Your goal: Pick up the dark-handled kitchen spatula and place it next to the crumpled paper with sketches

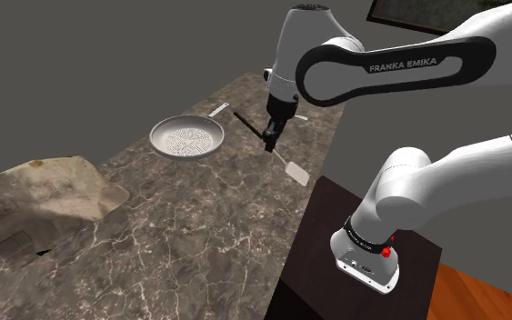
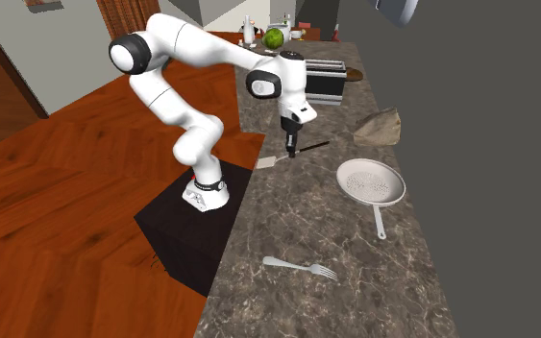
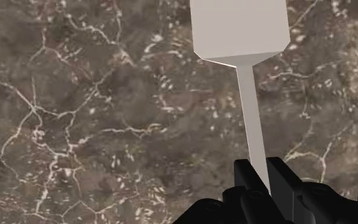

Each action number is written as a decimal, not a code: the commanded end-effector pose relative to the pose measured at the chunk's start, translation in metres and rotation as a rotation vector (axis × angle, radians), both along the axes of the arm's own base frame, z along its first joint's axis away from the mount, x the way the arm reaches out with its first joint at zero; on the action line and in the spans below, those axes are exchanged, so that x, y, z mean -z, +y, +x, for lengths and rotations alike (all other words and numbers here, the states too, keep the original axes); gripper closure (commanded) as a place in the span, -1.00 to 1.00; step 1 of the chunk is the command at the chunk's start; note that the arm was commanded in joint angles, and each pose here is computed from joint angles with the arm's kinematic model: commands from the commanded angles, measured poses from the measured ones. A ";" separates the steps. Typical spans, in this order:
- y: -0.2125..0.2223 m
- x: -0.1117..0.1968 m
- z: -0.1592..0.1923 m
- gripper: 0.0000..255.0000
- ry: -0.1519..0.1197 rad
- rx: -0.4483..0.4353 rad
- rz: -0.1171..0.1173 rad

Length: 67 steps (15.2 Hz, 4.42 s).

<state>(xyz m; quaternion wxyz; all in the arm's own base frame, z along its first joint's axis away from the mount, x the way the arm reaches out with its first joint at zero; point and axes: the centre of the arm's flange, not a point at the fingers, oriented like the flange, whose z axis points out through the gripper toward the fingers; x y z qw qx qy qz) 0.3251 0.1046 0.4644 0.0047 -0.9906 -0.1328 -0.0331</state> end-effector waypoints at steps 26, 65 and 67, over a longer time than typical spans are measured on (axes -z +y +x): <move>0.128 -0.088 0.031 1.00 0.001 0.000 0.000; 0.262 0.065 0.063 1.00 0.001 0.000 0.000; 0.262 0.076 0.063 1.00 0.001 0.000 0.000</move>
